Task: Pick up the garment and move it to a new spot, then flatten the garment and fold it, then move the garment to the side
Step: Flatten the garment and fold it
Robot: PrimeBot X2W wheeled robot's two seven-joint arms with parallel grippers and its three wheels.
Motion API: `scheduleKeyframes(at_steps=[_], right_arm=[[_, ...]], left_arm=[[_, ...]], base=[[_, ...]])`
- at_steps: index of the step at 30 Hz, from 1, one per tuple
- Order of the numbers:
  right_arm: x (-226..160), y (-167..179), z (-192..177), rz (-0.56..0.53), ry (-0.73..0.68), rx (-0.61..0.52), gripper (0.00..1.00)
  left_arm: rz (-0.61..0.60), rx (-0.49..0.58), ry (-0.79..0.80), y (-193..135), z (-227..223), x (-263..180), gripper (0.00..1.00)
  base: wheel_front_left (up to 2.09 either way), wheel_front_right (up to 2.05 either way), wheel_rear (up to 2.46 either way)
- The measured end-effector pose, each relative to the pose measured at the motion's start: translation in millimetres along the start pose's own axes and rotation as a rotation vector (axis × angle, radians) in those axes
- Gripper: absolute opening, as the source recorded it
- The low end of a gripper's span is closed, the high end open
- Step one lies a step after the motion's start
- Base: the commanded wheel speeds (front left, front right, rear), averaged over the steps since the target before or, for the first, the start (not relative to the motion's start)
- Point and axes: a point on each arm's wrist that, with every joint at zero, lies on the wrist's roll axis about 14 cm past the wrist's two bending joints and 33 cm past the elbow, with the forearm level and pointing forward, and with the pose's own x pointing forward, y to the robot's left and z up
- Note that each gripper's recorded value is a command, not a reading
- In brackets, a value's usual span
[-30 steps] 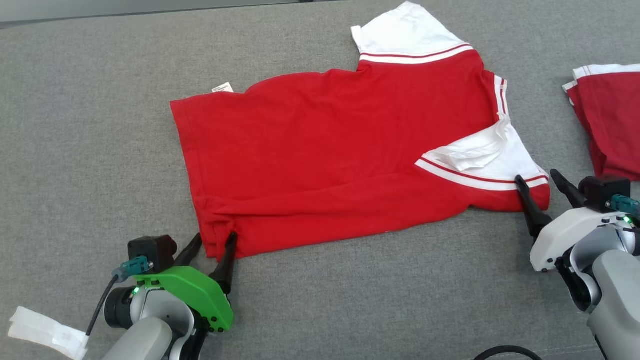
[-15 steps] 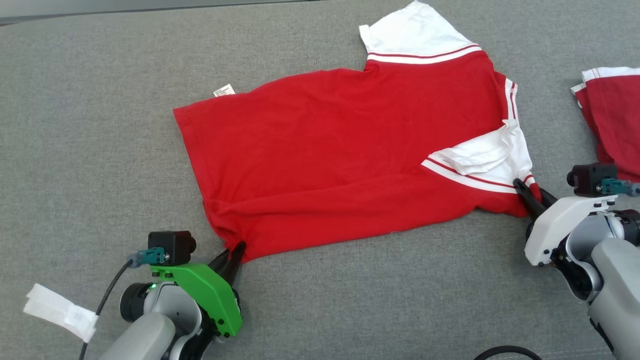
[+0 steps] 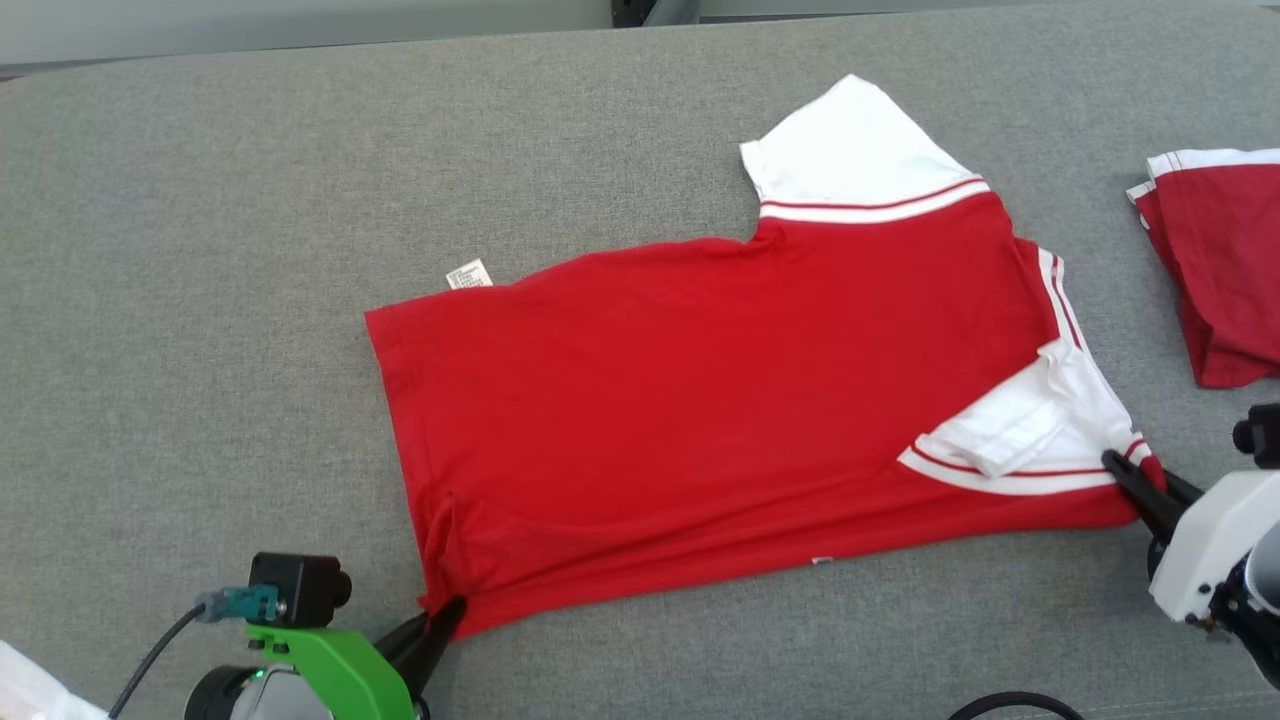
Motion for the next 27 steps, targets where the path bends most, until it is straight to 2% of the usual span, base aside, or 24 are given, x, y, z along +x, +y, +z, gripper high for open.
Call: scheduleKeyframes(at_steps=[3,8,9,10,11,12,17,20,23,27], right_arm=[[-13.1,-1.8,-19.1,-0.002,0.037,0.032,0.00],[-23.6,-4.0,-23.6,-0.018,0.023,0.057,0.02],[-23.9,-2.3,-21.9,-0.017,0.013,0.060,0.31],[-24.0,-0.8,-19.0,-0.017,-0.001,0.059,0.73],[-24.2,-1.0,-15.9,-0.022,-0.014,0.050,1.00],[-24.7,-2.3,-13.4,-0.028,-0.021,0.038,1.00],[-24.6,-1.5,1.8,-0.032,-0.050,-0.007,1.00],[-23.9,1.7,30.4,-0.019,-0.124,-0.015,1.00],[-18.3,6.0,71.5,-0.006,-0.205,-0.086,1.00],[7.1,18.9,112.4,0.013,-0.236,-0.205,1.00]], left_arm=[[0.008,-0.028,0.028,0.4,-12.9,-7.9,0.00],[-0.005,-0.065,0.039,-6.6,-19.1,-13.3,0.00],[-0.012,-0.066,0.035,-8.9,-17.5,-14.3,0.00],[-0.017,-0.067,0.033,-10.3,-16.3,-15.0,0.05],[-0.016,-0.065,0.033,-10.5,-16.0,-16.0,0.43],[-0.016,-0.064,0.032,-11.1,-15.4,-16.8,1.00],[-0.019,-0.056,0.011,-13.7,-11.7,-18.6,1.00],[-0.019,-0.044,-0.022,-14.9,-1.1,-20.1,1.00],[-0.013,-0.004,-0.091,-13.0,25.3,-17.1,1.00],[0.022,0.093,-0.190,-1.1,79.5,2.3,1.00]], base=[[0.00,0.00,0.00],[0.00,0.00,0.00],[0.00,0.00,0.00],[0.00,0.00,0.00],[0.00,0.00,0.00],[0.00,0.00,0.00],[0.00,0.00,0.00],[0.00,0.00,0.00],[0.00,0.00,0.00],[0.00,0.00,0.00]])
